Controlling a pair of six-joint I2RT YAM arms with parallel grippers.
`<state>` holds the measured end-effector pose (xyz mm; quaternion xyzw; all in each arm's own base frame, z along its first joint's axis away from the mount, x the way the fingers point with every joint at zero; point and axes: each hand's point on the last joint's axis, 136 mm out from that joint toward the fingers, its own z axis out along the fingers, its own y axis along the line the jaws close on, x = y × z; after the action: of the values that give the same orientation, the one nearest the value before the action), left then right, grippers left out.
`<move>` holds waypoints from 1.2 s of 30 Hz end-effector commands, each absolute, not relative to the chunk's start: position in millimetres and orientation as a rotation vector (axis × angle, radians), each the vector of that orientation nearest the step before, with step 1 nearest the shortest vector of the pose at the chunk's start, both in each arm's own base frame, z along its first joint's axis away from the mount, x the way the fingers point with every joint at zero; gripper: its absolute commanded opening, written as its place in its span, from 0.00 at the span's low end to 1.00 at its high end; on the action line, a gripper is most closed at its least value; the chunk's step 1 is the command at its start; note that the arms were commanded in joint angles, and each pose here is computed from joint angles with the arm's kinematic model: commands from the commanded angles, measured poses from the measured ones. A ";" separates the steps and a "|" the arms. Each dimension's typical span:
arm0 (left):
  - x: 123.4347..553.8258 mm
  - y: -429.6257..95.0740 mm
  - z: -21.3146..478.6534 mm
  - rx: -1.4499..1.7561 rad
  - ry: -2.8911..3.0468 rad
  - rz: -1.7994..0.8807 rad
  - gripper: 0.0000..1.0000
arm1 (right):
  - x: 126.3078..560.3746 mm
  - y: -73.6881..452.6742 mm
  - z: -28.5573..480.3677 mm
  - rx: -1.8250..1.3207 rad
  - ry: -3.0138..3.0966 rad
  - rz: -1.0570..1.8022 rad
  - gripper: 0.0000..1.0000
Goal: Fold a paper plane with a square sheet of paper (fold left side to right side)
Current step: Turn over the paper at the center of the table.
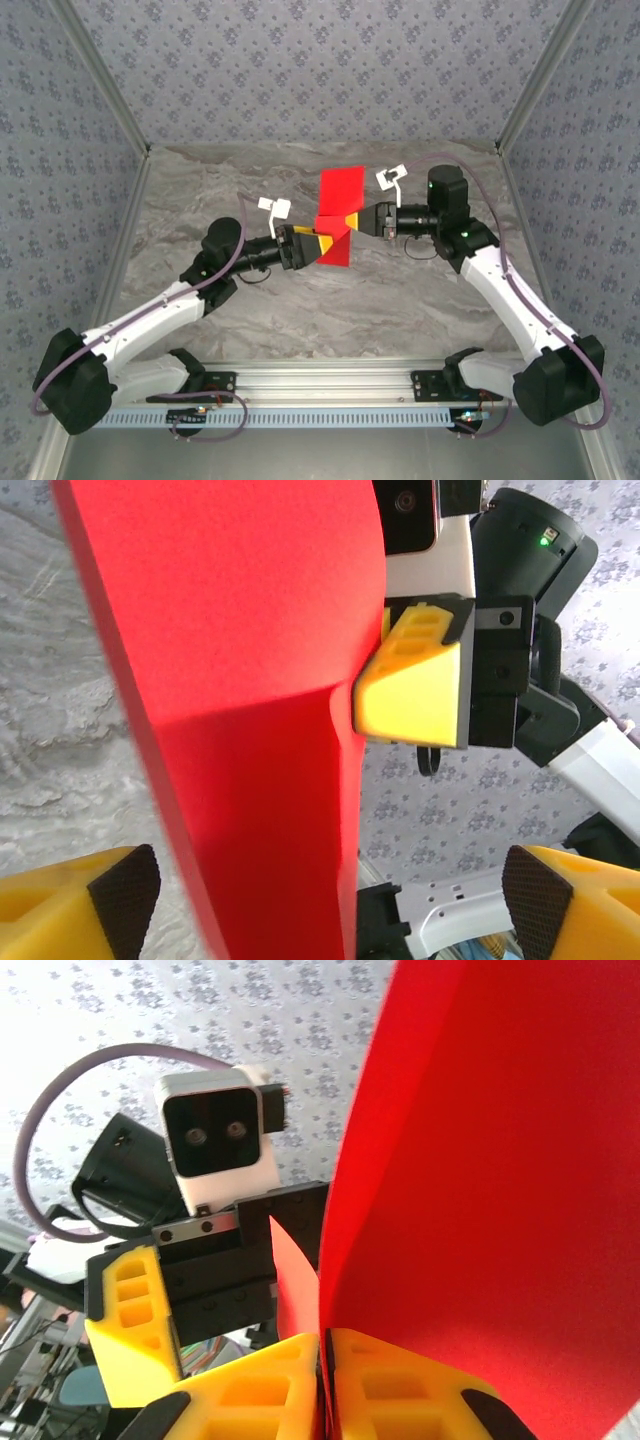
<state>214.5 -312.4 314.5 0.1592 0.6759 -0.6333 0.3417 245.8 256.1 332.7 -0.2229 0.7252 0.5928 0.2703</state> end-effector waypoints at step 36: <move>236.6 -200.7 191.6 0.275 2.369 0.557 0.00 | 250.1 18.4 220.3 0.211 2.353 0.067 1.00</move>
<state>240.2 -252.5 190.3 0.1199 0.9271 0.0501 0.3515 259.9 43.0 225.4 0.0705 0.9180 0.0919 0.3794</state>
